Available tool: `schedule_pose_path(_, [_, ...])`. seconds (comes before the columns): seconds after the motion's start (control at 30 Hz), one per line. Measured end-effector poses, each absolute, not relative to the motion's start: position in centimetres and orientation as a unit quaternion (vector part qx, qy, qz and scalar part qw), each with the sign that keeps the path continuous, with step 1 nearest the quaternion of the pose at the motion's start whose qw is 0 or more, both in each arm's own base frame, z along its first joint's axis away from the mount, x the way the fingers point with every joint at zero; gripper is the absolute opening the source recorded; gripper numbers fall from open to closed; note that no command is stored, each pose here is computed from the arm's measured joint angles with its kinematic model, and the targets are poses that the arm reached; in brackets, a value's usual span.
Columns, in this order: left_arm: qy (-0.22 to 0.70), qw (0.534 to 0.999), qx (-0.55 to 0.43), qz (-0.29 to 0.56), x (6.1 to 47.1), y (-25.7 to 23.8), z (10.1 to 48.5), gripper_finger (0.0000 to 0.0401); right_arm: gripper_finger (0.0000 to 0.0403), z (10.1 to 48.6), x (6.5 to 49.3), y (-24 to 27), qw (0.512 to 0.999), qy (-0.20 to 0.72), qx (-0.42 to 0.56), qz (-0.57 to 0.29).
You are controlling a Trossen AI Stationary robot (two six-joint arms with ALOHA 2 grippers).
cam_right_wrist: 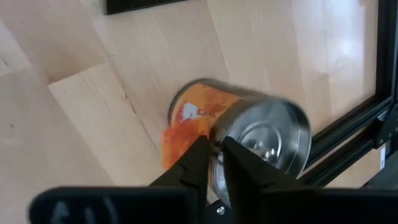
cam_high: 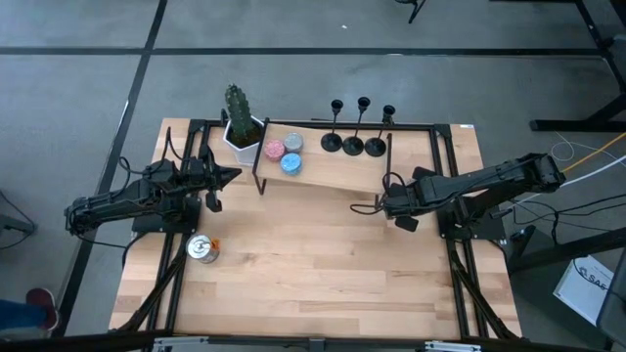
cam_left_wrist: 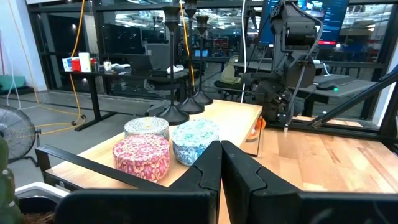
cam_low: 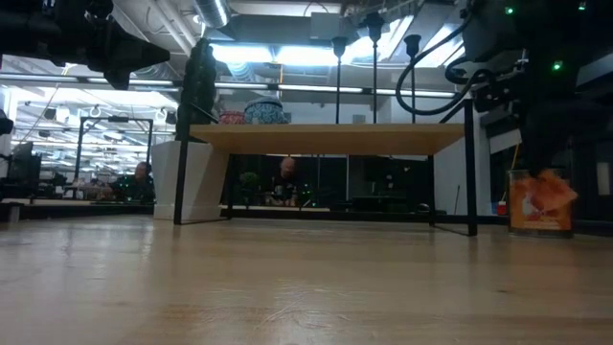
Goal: Pick & Place candle stick holders
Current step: Put the top silver scented candle on the shelf
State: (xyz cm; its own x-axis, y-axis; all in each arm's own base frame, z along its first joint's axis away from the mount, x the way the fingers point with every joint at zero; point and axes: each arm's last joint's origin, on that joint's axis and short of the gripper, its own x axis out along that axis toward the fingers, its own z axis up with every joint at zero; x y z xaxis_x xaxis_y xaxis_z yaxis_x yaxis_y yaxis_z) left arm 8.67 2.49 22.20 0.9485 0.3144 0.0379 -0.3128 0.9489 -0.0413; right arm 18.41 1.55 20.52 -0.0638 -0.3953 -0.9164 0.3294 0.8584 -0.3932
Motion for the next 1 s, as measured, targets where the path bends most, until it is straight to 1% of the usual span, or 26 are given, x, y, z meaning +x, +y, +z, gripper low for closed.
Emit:
schedule_pose_path(0.13, [-0.022,0.987,-0.017,0.159,8.7,2.5,22.2,0.0006,0.0017,20.5,18.4,1.6,0.682,0.681,-0.025,-0.265])
schedule_pose_path(0.23, [-0.022,0.987,-0.017,0.159,8.7,2.5,22.2,0.0006,0.0007,20.6,18.4,1.6,0.682,0.68,-0.027,-0.266])
schedule_pose_path(0.53, [-0.022,0.987,-0.017,0.159,8.7,2.5,22.2,0.0006,0.0002,20.7,18.2,1.5,0.675,0.684,-0.021,-0.275])
schedule_pose_path(0.6, [-0.022,0.987,-0.017,0.159,8.7,2.5,22.2,0.0006,0.0002,21.1,18.3,1.6,0.673,0.686,-0.014,-0.275])
schedule_pose_path(0.83, [-0.022,0.987,-0.017,0.159,8.7,2.5,22.2,0.0006,0.0001,24.0,19.0,1.7,0.698,0.663,0.002,-0.273])
schedule_pose_path(1.0, [-0.022,0.987,-0.017,0.159,8.7,2.5,22.2,0.0006,0.0001,25.6,19.2,1.9,0.715,0.652,0.036,-0.249])
